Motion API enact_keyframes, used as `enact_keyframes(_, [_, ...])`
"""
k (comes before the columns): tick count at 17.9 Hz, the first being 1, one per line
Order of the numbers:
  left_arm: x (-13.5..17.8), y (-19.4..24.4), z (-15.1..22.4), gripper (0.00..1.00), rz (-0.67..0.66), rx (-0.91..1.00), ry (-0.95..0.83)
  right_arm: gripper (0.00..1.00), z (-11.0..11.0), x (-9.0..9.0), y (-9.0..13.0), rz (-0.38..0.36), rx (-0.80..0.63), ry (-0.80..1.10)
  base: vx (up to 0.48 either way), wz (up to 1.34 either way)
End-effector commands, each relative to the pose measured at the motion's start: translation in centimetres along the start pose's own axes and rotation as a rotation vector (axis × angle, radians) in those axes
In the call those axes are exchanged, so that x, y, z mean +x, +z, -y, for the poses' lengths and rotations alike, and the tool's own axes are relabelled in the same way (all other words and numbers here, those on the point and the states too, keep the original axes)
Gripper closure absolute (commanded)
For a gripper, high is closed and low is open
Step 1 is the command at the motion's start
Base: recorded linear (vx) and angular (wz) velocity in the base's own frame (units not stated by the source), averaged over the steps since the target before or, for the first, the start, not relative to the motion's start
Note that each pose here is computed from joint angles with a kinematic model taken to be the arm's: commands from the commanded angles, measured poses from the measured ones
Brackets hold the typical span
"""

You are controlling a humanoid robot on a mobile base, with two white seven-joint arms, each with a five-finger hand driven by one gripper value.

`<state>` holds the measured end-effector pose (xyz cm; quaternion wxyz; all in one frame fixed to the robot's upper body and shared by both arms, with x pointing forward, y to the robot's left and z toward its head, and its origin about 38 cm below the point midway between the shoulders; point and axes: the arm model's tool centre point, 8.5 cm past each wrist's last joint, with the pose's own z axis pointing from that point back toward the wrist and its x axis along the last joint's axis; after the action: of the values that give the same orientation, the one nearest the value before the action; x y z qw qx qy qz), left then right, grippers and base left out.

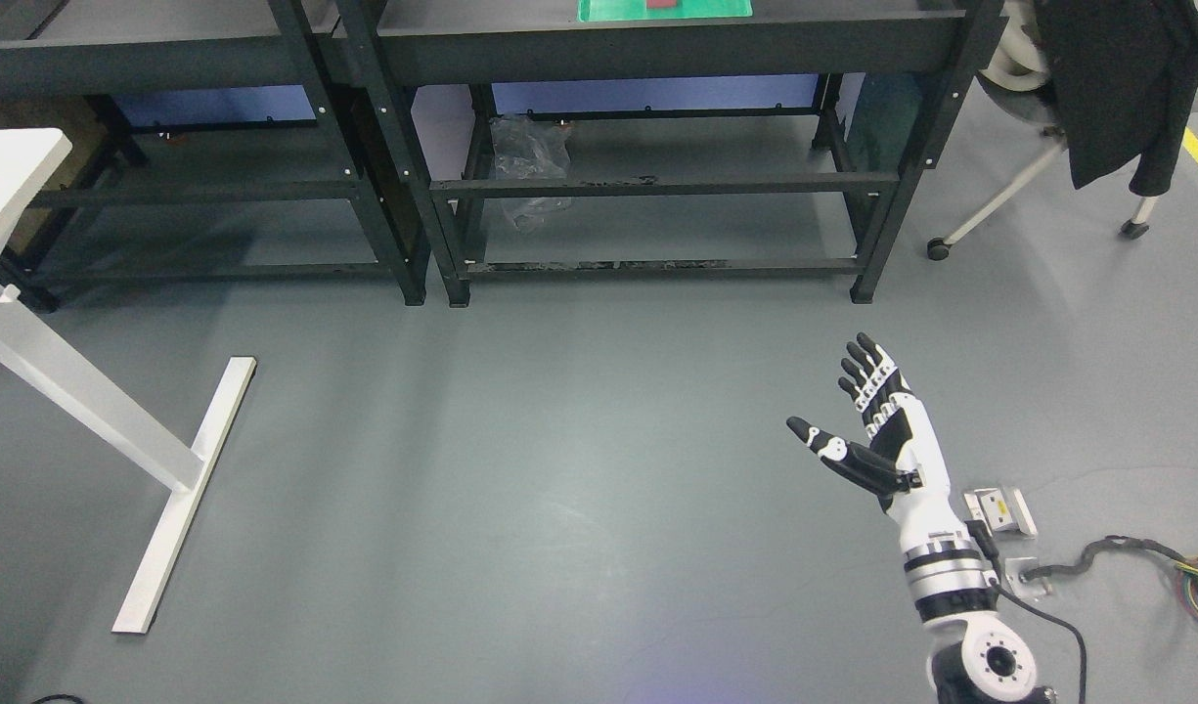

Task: Pick pink block from left shelf to tray
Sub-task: 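Drive toward the shelf while raising the right hand toward the green tray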

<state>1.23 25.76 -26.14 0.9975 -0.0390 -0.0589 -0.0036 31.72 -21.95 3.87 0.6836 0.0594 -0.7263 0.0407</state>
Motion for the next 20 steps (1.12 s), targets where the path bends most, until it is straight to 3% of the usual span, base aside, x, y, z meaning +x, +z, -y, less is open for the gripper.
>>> enact_keyframes(1, [-0.68, 0.21, -1.04, 0.0, -0.003, 0.015, -0.002, 0.0, 0.34, -0.01, 0.08, -0.004, 0.008, 0.016, 0.0, 0.0])
enact_keyframes(20, [-0.68, 0.21, -1.04, 0.0, -0.003, 0.015, -0.002, 0.0, 0.67, 0.24, 0.01, 0.003, -0.001, 0.018, 0.014, 0.01])
